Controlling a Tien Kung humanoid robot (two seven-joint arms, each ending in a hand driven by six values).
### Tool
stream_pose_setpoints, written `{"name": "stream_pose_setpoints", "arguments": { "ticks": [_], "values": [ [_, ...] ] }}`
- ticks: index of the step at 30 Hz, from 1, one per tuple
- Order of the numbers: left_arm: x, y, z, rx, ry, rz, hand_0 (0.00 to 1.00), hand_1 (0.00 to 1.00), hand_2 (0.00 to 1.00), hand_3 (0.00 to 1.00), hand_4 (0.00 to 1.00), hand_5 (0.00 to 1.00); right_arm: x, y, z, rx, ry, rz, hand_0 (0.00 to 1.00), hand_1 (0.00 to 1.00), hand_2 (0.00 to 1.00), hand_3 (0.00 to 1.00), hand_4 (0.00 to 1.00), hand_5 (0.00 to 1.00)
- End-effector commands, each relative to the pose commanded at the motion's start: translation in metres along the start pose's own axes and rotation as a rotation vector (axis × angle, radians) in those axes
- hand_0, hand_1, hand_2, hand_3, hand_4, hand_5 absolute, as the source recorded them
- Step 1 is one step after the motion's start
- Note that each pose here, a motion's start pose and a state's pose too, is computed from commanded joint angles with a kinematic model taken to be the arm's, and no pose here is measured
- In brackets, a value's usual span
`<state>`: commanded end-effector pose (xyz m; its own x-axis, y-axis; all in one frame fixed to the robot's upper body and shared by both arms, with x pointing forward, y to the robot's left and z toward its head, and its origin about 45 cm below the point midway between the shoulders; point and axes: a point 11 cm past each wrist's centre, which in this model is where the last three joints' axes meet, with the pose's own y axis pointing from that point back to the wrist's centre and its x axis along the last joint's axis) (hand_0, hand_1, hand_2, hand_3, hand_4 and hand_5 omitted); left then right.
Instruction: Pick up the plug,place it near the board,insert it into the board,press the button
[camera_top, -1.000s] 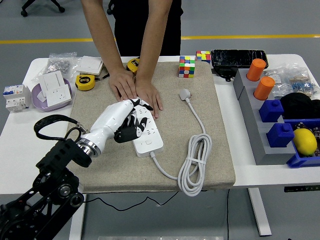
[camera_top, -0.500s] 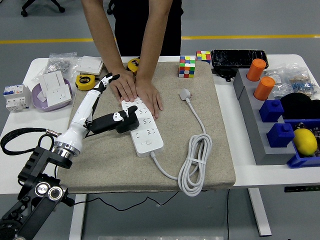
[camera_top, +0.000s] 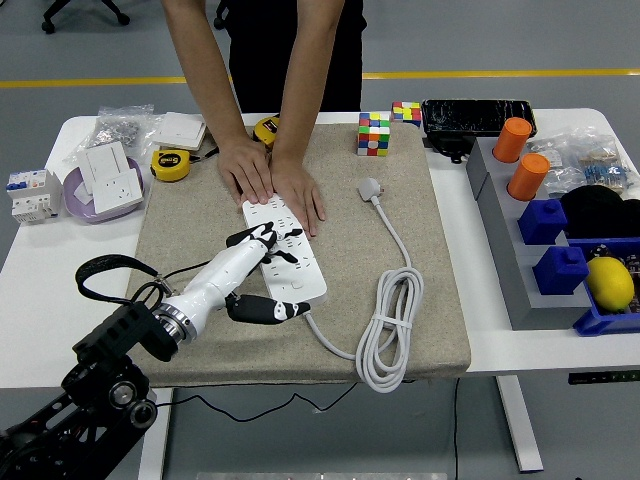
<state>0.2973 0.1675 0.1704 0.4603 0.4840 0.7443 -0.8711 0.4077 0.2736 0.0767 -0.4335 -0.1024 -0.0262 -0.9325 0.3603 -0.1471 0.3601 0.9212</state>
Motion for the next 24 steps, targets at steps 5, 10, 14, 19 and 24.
{"name": "stream_pose_setpoints", "arguments": {
  "ticks": [5,10,14,19,24],
  "values": [
    [-0.010,-0.002,-0.005,0.046,-0.074,-0.053,0.170,0.039,0.153,0.783,0.597,0.002,0.001,0.000,0.001,-0.002,0.001,0.002,0.868,0.734,0.727,0.766,0.998,0.924],
    [-0.016,-0.005,-0.009,0.080,-0.134,-0.070,0.158,0.035,0.154,0.779,0.610,0.002,0.001,0.000,0.001,-0.001,0.001,0.001,0.865,0.734,0.727,0.767,0.998,0.923],
    [-0.019,-0.007,-0.009,0.082,-0.156,-0.072,0.148,0.034,0.155,0.779,0.597,0.002,0.001,0.000,0.000,0.000,0.001,0.001,0.866,0.733,0.727,0.767,0.998,0.921],
    [-0.019,-0.009,-0.009,0.084,-0.172,-0.069,0.152,0.034,0.156,0.774,0.588,0.002,0.001,0.000,0.000,-0.001,0.001,0.002,0.867,0.733,0.727,0.766,0.998,0.921],
    [-0.020,-0.009,-0.012,0.096,-0.185,-0.072,0.152,0.034,0.156,0.774,0.588,0.002,0.002,0.000,0.001,-0.002,0.004,0.002,0.867,0.733,0.727,0.766,0.998,0.921]
  ]
}}
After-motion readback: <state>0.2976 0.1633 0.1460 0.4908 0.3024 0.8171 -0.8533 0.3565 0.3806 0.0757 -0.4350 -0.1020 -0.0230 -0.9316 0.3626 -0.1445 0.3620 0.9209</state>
